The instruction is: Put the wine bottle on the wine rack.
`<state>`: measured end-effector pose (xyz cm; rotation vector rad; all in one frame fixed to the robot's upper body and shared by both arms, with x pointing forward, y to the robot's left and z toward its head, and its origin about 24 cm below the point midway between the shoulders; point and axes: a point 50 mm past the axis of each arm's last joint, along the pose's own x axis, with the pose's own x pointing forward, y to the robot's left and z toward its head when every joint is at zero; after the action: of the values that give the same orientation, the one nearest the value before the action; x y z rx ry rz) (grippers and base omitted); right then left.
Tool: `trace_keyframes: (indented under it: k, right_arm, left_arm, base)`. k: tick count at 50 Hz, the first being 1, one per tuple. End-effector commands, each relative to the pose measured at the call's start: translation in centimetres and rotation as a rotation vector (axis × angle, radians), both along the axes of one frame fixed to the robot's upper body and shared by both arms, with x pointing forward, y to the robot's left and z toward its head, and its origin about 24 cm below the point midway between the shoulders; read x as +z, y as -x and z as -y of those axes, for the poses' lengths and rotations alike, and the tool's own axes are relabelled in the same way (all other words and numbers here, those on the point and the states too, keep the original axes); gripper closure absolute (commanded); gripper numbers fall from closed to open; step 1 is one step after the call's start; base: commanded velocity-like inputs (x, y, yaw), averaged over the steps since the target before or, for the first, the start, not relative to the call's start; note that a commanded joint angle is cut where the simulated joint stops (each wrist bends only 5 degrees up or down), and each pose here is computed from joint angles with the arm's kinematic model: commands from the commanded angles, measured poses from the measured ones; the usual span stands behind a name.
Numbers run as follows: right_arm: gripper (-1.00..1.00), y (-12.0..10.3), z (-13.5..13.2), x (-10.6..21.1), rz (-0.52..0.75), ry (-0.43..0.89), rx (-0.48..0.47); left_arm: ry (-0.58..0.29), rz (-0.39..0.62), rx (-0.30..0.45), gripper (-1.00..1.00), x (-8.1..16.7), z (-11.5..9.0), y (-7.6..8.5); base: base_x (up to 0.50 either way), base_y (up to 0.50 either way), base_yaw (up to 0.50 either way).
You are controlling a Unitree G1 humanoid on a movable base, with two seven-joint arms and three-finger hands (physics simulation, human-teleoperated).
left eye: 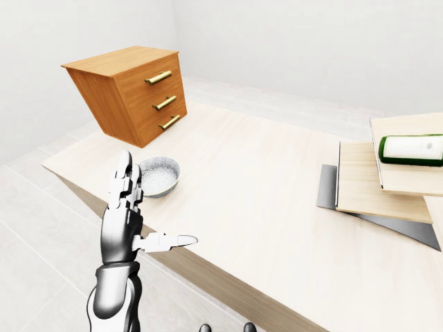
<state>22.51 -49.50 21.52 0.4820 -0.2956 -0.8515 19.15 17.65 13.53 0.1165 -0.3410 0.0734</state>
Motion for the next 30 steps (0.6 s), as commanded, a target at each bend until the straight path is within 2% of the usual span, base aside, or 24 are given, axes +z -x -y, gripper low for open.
trace_keyframes:
  k: [1,4,9,14,16,17,20,30]
  right_arm:
    - [-0.26,0.4,0.3,0.0,-0.032,0.016,-0.016]
    - [-0.43,0.5,0.3,0.0,-0.032,0.016,-0.018]
    - [-0.48,0.7,0.4,-0.1,-0.038,0.017,-0.017]
    - [-0.73,0.9,0.5,-0.1,-0.039,0.02,-0.021]
    - [-0.73,1.0,0.6,0.0,-0.035,0.022,-0.024]
    - [-0.87,1.1,0.6,0.0,-0.039,0.024,-0.027]
    - [-1.0,1.4,0.8,-0.1,-0.046,0.024,-0.031]
    - [-1.0,1.8,1.0,-0.2,-0.055,0.024,-0.044]
  left_arm:
    - [0.001,-0.001,0.001,-1.0,0.0,0.0,0.0]
    - [0.0,0.0,0.0,-1.0,0.0,0.0,0.0]
    - [0.0,0.0,0.001,-1.0,0.0,0.0,0.0]
    - [0.0,-0.001,0.001,-1.0,0.0,0.0,0.0]
    - [0.001,-0.001,0.001,-1.0,0.0,0.0,0.0]
    - [0.001,-0.004,0.002,-1.0,-0.1,-0.1,0.0]
    - [0.002,-0.004,0.002,-1.0,-0.1,-0.1,0.0]
    - [0.001,-0.002,0.001,-1.0,0.0,0.0,0.0]
  base:
    - [0.0,0.0,0.0]
    - [0.0,0.0,0.0]
    - [0.0,0.0,0.0]
    - [0.0,0.0,0.0]
    - [0.0,0.0,0.0]
    - [0.0,0.0,0.0]
    - [0.0,0.0,0.0]
    - [0.0,0.0,0.0]
